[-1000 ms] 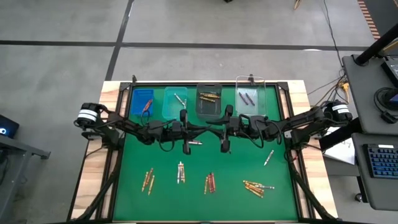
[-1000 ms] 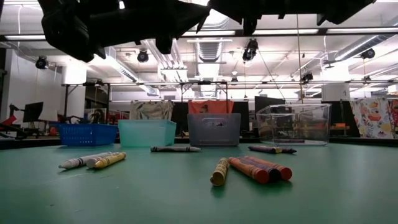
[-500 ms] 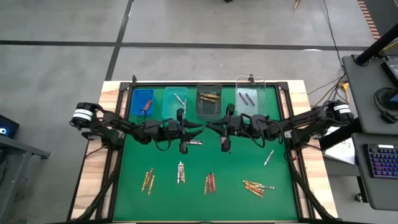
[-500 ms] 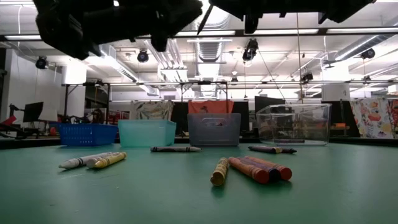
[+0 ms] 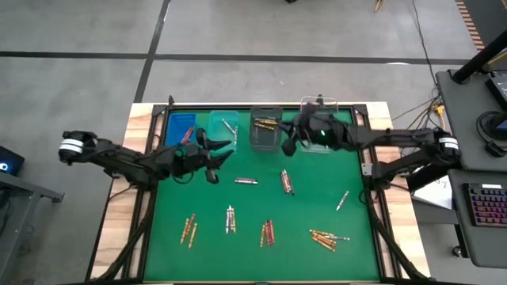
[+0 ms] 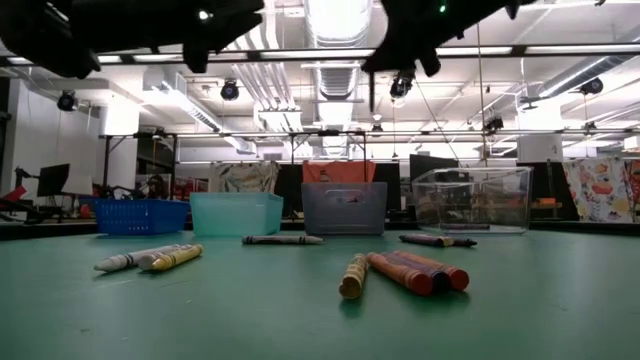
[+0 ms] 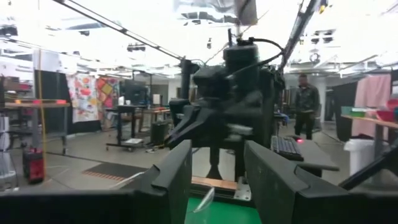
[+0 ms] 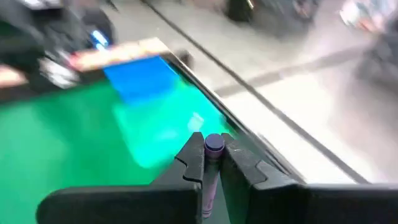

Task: Sort crayons
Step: Put the violet crayon into the bin, then put the white crayon into the light blue bin

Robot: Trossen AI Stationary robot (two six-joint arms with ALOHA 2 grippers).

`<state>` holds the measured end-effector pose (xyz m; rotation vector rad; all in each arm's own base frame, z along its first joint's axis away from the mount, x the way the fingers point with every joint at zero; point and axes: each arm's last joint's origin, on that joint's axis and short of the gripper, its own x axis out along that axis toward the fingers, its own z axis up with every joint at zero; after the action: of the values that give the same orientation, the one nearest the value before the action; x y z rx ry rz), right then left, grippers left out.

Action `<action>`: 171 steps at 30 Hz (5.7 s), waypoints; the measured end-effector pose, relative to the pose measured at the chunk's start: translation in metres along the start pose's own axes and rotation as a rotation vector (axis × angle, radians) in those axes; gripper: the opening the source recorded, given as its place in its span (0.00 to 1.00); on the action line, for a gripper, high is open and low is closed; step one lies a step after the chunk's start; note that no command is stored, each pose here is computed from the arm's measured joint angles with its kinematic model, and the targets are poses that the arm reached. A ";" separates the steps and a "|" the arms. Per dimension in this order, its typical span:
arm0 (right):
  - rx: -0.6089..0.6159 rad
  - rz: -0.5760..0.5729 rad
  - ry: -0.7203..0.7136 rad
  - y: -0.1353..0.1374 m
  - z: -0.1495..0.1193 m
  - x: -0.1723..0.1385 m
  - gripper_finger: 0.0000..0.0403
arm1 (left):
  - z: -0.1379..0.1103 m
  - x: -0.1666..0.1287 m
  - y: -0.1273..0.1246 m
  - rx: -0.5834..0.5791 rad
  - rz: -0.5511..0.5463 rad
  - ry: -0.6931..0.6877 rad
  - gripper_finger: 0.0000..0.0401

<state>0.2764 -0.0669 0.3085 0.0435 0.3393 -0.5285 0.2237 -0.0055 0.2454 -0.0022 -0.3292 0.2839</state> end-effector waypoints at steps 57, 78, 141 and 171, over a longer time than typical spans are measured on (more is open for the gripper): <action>0.425 -0.384 0.792 -0.149 -0.082 0.044 0.34 | -0.011 -0.020 0.009 0.038 0.097 0.094 0.32; 0.346 -0.016 0.547 -0.017 -0.027 -0.010 0.31 | -0.043 -0.027 0.009 -0.028 0.112 0.429 0.32; -0.644 0.422 1.483 0.096 -0.205 -0.090 0.30 | 0.012 0.022 -0.005 0.194 0.048 0.472 0.32; -0.601 0.408 1.303 0.114 -0.163 -0.084 0.02 | 0.014 0.022 -0.006 0.159 0.014 0.438 0.32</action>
<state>0.2156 0.0934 0.1776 -0.1341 1.7090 0.0991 0.2412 -0.0056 0.2658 0.0885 0.1285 0.3145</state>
